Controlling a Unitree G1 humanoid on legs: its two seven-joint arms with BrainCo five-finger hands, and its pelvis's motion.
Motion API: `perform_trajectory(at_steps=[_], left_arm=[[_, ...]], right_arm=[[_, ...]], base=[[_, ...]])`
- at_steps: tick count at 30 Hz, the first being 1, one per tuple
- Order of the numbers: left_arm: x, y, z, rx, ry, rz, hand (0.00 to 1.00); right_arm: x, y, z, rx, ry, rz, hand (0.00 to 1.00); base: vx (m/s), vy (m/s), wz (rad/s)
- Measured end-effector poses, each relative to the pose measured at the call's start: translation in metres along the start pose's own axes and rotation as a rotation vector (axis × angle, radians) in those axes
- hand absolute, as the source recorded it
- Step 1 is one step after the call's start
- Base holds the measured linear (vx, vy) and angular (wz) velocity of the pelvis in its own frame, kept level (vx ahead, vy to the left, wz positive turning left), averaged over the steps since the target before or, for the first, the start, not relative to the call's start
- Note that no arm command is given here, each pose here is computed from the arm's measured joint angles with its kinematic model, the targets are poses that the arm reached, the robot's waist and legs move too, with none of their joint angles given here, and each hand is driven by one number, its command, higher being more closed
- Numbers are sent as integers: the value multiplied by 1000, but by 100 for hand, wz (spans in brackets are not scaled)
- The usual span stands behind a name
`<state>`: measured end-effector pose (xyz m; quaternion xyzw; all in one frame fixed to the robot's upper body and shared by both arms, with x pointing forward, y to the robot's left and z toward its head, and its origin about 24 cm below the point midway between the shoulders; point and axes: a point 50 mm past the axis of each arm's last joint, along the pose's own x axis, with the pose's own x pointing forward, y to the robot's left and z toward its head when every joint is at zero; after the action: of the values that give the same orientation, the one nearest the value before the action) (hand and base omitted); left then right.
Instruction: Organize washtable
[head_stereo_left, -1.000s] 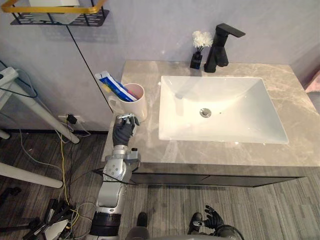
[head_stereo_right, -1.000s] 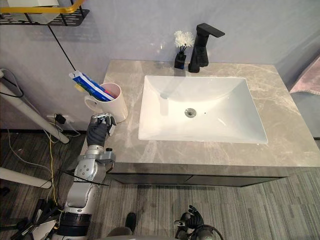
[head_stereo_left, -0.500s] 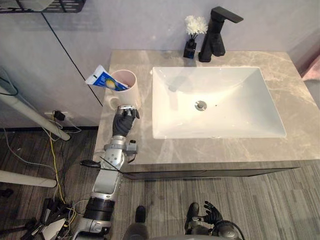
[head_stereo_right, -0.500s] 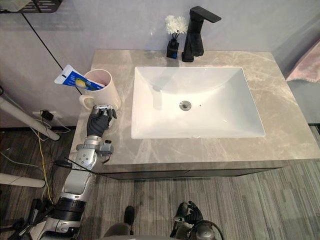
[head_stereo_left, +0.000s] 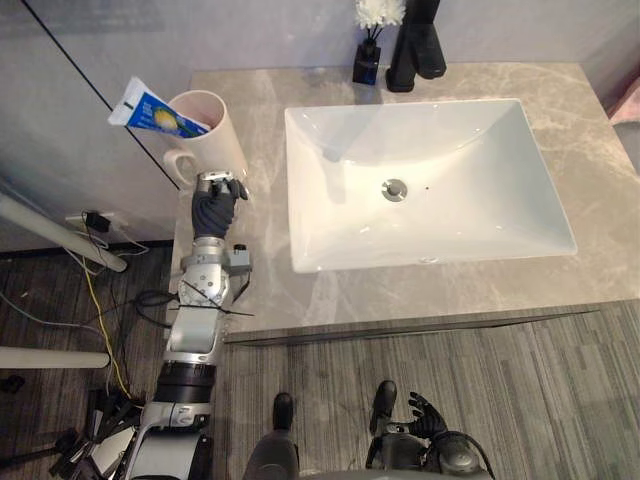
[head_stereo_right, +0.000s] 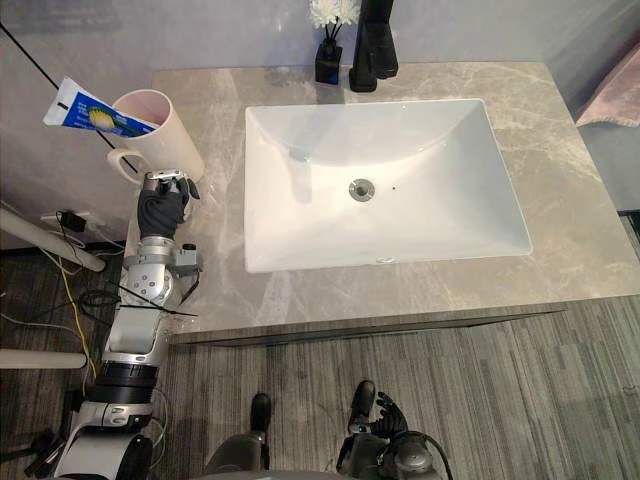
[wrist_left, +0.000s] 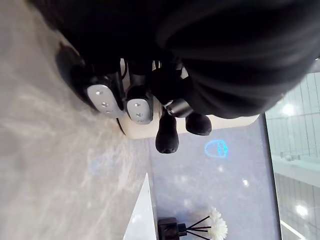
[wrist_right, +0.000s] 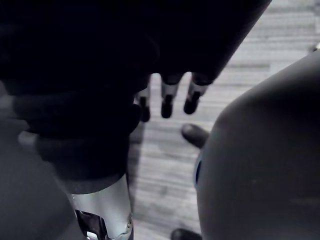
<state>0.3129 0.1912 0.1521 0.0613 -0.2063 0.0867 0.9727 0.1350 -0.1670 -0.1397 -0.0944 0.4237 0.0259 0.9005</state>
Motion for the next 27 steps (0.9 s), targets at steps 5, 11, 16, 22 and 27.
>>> perform_trajectory(at_steps=[5, 11, 16, 22, 27], left_arm=[[17, 6, 6, 56, -11, 23, 100], [37, 19, 24, 114, -72, 73, 100], [45, 19, 31, 118, -92, 84, 100], [53, 20, 36, 127, -105, 98, 100], [53, 20, 36, 128, -104, 97, 100]], right_arm=[[-1, 2, 0, -7, -11, 7, 0], [-2, 2, 4, -6, -33, 8, 0], [-2, 2, 4, 2, -36, 6, 0], [-1, 2, 4, 11, -41, 4, 0], [-1, 2, 4, 10, -42, 4, 0]], base=[[-16, -1, -2], [-37, 5, -7], [0, 0, 0], [0, 0, 0], [0, 0, 0]])
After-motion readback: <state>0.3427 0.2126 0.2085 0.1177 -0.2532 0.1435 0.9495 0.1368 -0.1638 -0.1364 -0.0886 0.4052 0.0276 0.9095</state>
